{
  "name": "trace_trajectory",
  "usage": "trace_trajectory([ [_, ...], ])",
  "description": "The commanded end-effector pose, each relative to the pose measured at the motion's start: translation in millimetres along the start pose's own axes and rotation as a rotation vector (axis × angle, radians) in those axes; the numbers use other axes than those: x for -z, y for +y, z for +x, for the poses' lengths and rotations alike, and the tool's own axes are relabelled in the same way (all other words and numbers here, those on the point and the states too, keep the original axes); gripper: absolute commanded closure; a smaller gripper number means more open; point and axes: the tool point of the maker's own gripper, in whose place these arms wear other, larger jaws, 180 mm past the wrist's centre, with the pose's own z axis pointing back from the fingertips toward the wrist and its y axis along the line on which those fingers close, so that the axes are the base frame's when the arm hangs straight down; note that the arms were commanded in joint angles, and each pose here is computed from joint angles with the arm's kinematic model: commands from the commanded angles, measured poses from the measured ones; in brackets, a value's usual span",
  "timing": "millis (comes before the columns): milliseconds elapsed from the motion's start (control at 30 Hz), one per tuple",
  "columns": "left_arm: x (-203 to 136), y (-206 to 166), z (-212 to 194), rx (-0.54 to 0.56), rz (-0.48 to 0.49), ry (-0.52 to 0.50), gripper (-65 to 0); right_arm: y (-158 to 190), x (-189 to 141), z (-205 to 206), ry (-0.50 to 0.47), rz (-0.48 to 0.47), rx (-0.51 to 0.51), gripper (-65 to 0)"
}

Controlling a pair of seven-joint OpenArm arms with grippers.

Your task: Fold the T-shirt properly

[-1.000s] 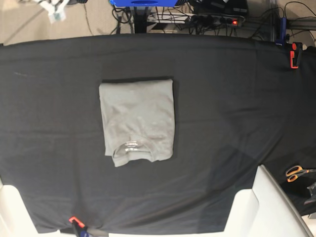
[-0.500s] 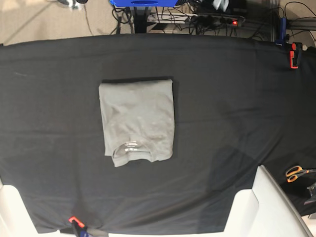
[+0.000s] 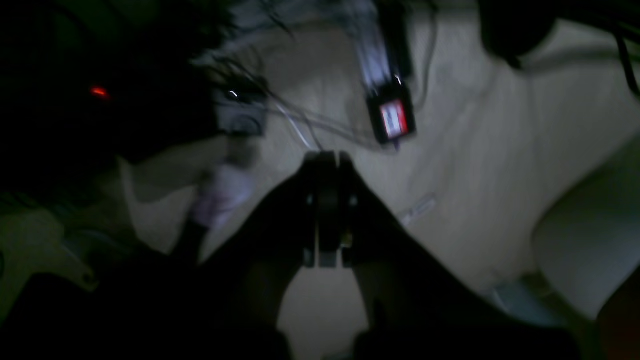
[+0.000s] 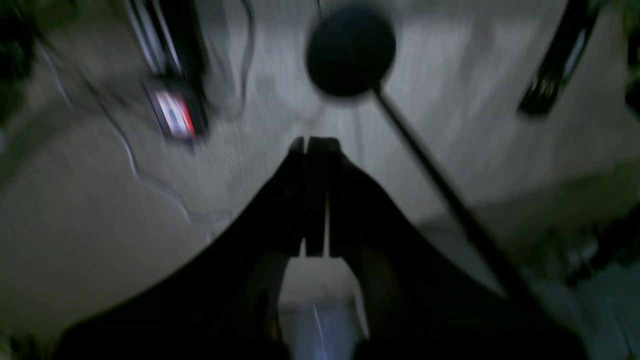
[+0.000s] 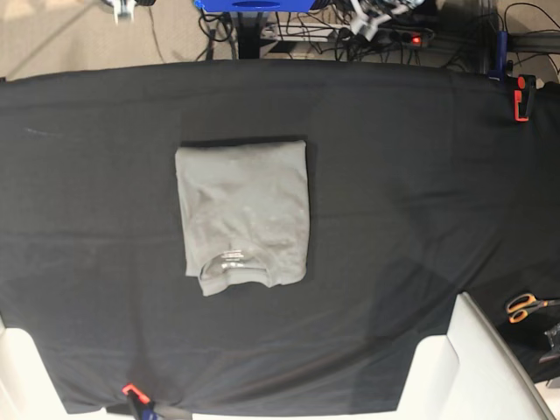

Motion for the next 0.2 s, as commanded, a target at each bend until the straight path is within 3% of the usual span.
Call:
trace_trajectory([
  [0, -2.1, 2.9, -2.7, 0.001, 0.002, -0.01, 0.0, -5.4, -0.7, -5.8, 0.006, -0.015, 0.0, -0.6],
  [167, -3.1, 5.4, 14.7, 0.004, 0.006, -0.098, 0.0, -4.4, -0.7, -5.7, 0.006, -0.013, 0.0, -0.6],
])
